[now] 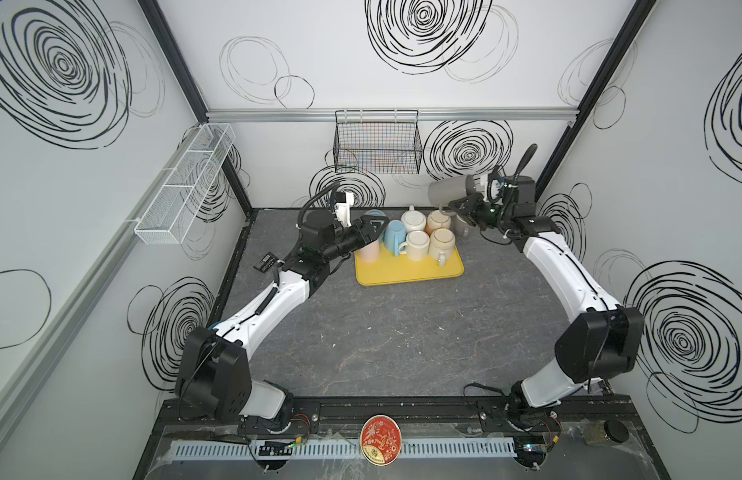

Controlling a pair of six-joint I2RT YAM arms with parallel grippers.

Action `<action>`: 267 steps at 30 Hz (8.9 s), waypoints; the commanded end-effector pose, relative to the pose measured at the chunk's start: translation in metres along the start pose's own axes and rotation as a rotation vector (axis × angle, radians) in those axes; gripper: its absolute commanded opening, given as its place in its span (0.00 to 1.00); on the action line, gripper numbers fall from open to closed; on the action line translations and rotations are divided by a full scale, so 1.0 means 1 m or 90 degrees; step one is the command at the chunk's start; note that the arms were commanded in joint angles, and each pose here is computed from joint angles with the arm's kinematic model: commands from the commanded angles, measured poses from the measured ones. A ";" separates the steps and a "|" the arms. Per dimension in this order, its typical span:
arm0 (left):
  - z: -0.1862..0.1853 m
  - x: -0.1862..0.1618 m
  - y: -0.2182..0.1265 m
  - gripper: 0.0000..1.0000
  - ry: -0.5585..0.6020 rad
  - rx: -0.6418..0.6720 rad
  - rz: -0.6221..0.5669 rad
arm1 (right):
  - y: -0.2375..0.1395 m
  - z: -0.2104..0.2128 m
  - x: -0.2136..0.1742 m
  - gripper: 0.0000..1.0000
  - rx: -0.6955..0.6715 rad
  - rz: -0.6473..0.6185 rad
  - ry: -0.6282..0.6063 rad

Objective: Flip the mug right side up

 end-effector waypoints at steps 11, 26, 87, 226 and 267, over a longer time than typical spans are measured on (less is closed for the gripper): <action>0.017 -0.023 0.040 0.47 0.026 0.029 0.102 | -0.041 -0.074 0.023 0.00 -0.370 -0.163 -0.153; 0.032 -0.032 0.048 0.45 0.006 0.053 0.130 | 0.023 -0.164 0.018 0.00 -0.538 -0.079 -0.125; 0.046 -0.111 0.065 0.50 0.181 0.307 0.275 | 0.087 -0.103 -0.068 0.50 -0.438 0.087 -0.167; 0.009 0.014 -0.052 0.48 -0.158 -0.109 -0.174 | 0.045 0.164 -0.133 0.00 0.394 0.186 -0.227; -0.028 0.032 -0.033 0.00 -0.170 -0.287 -0.207 | 0.050 0.151 -0.138 0.15 0.384 0.212 -0.159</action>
Point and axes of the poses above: each gripper's point midway between its finger pads, its own y axis out along the fingers, its own z axis along the line the jaws close on, x = y × z, the point moved 7 cm from there along -y, back along the fingers, and after that the axes turned 14 degrees about y, right-handed, at the moved point
